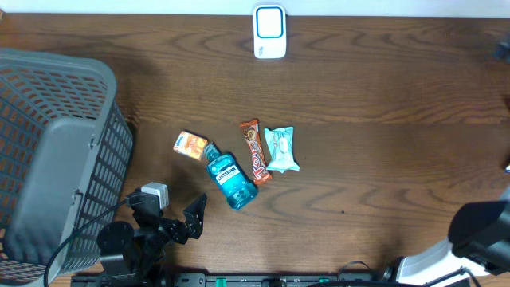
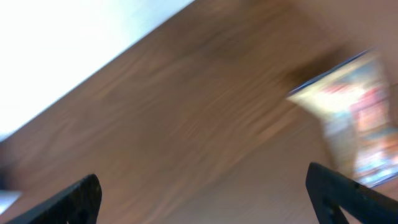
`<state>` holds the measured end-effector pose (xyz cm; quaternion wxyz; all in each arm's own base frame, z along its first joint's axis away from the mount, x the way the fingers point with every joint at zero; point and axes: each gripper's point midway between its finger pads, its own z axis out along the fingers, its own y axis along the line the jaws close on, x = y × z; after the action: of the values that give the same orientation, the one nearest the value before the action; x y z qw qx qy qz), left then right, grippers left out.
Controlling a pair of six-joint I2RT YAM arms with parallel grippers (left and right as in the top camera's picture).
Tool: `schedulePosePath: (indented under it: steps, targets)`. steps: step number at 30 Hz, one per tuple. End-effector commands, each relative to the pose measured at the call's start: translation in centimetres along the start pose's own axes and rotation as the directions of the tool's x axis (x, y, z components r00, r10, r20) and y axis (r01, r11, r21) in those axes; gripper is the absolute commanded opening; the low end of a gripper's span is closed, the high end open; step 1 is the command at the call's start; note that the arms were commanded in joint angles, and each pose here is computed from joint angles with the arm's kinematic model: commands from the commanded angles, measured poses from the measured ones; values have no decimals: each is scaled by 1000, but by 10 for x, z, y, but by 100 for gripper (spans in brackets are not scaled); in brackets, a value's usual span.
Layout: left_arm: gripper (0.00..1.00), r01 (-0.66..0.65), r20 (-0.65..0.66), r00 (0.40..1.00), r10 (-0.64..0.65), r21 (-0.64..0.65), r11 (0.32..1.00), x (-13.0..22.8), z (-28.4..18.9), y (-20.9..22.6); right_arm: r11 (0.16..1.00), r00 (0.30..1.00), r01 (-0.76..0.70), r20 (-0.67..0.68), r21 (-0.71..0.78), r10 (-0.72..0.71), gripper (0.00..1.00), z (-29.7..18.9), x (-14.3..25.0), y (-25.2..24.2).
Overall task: Scan the item barcode
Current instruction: 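Reach the right gripper to the green wipes pack and grasp it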
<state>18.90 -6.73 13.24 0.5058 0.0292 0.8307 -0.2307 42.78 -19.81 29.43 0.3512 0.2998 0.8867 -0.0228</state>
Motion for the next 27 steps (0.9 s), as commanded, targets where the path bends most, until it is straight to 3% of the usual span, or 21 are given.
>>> schedulePosePath:
  steps: [1,4,6,7,8,11,14,18,25,27]
  targets:
    - [99,-15,8,1000,15,6,1000,-3,-1,-2,962,966,-118,-251,-245,54,99,-1,63,94]
    - [99,-15,8,1000,15,6,1000,-3,-1,-2,933,894,-4,-420,-359,-157,99,-11,144,177]
    - [99,-15,8,1000,15,6,1000,-3,-1,-2,915,857,62,-448,-399,-253,99,-15,174,200]
    - [99,-15,8,1000,15,6,1000,-3,-1,-2,873,801,164,-454,-459,-390,99,-19,210,223]
    - [99,-15,8,1000,15,6,1000,-3,-1,-2,858,777,204,-455,-471,-435,99,-19,225,230]
    - [99,-15,8,1000,15,6,1000,-3,-1,-2,825,710,384,-439,-415,-551,96,-7,278,244]
    - [99,-15,8,1000,15,6,1000,-3,-1,-2,809,690,493,-422,-321,-588,95,6,312,249]
    - [99,-15,8,1000,15,6,1000,-3,-1,-2,745,639,593,-384,-307,-667,91,5,357,267]
    - [99,-15,8,1000,15,6,1000,-3,-1,-2,651,612,748,-248,-128,-751,84,15,378,284]
    - [99,-15,8,1000,15,6,1000,-3,-1,-2,625,588,775,-249,-100,-769,76,21,388,284]
